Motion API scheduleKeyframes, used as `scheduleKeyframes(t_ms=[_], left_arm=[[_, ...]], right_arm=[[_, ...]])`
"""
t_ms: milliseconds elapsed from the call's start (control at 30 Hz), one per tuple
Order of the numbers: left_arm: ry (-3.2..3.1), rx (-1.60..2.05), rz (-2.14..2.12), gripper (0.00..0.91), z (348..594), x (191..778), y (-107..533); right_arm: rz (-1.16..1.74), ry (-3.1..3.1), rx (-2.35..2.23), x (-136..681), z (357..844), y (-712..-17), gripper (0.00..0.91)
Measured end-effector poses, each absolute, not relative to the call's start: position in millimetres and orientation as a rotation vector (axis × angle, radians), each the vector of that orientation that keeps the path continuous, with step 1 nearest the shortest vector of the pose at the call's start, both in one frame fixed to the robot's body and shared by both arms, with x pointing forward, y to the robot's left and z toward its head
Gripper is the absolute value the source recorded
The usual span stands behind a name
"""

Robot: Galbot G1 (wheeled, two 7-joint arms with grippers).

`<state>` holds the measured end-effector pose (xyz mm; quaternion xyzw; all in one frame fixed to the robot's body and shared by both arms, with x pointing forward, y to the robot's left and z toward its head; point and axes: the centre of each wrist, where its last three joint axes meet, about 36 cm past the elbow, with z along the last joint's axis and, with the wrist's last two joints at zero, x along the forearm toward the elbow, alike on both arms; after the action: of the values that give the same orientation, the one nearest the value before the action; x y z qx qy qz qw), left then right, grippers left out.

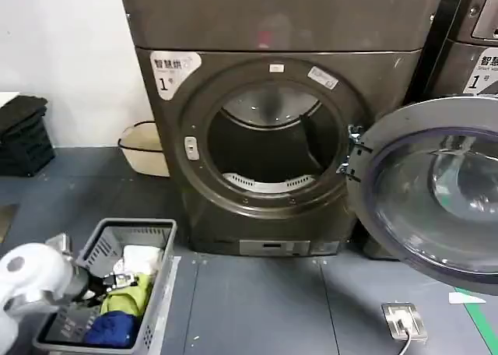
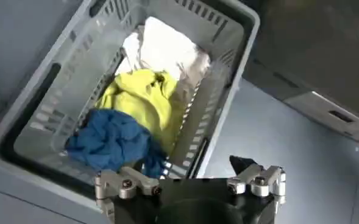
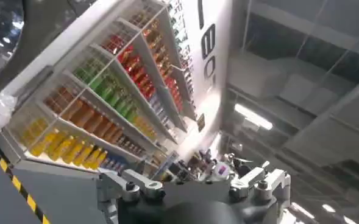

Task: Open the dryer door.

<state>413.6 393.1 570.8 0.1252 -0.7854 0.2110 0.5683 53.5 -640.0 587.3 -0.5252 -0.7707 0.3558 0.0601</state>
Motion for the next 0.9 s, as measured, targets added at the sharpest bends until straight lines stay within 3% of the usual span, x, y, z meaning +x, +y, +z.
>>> scheduleKeyframes(t_ms=[367,900], left_arm=[[-1.847,0.359,0.557,0.907,598,452,433],[-1.844,0.401,0.583,0.907,604,461,450]], right_arm=[[1.073,-2.352,-1.581,51,586,-640,0.907],[1.064,-2.379,-1.561,52,584,-639,0.907]])
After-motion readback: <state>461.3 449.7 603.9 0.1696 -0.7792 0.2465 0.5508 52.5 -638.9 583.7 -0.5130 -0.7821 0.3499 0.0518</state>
